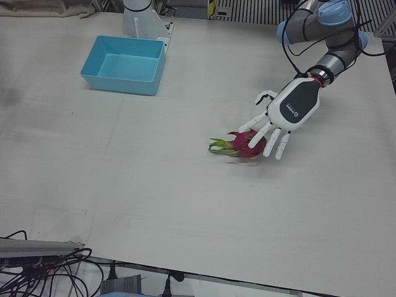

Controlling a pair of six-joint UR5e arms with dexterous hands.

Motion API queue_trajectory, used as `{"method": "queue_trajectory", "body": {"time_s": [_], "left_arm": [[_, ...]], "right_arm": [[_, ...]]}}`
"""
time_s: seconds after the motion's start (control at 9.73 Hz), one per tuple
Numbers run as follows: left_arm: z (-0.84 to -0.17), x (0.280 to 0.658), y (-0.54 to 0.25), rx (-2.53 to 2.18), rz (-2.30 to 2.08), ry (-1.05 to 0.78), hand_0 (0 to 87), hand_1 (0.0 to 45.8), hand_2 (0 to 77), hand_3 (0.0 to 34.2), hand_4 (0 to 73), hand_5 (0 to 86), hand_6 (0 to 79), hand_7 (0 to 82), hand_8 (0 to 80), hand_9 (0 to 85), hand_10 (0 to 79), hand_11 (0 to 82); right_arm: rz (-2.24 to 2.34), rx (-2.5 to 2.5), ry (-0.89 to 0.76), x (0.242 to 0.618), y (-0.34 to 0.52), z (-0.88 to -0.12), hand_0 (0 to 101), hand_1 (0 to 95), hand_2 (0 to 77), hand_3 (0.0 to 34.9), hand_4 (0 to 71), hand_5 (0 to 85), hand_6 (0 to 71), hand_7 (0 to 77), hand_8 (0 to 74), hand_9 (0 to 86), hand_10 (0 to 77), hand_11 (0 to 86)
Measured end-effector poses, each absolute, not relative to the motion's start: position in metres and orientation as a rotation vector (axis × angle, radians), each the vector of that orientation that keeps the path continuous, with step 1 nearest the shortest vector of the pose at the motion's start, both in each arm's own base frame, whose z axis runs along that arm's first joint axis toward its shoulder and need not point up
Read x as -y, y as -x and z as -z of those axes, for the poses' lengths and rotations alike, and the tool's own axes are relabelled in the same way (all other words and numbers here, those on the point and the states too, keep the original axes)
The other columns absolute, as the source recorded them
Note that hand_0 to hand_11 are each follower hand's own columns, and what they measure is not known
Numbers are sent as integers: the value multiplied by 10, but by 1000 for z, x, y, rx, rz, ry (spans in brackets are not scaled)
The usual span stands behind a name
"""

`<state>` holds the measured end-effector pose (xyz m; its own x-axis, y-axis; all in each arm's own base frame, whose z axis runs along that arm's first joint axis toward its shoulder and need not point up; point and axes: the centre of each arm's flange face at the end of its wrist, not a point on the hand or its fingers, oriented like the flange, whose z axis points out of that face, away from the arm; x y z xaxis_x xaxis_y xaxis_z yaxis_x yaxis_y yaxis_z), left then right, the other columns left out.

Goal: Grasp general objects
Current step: 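Move the left hand in toward the dragon fruit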

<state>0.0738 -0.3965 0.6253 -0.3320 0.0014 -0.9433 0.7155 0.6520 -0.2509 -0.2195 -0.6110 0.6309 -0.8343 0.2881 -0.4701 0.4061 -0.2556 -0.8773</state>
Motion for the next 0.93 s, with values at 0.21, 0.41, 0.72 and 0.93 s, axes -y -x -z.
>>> {"method": "queue_trajectory", "body": {"time_s": [0.21,0.41,0.72,0.93], "left_arm": [[-632,397,-76,-1779,825,-556,144,0,595,304,0,16,0,11,11,11,224,11],[-641,399,-78,-1814,836,-532,130,0,595,305,0,16,0,11,11,11,224,11],[-650,408,-88,-1864,826,-526,165,0,595,296,0,16,0,11,11,11,224,11],[-653,411,-104,-1882,798,-498,158,0,595,296,0,16,0,11,11,11,224,11]], "right_arm": [[2266,-1864,-873,611,219,-632,4,65,22,0,0,0,0,5,0,11,0,5],[2266,-1864,-873,611,219,-632,5,65,22,0,0,0,0,0,0,11,0,5],[2266,-1864,-873,611,219,-632,4,65,22,0,0,0,0,0,0,11,0,5],[2266,-1864,-873,611,219,-632,5,65,22,0,0,0,0,0,0,11,0,11]]}}
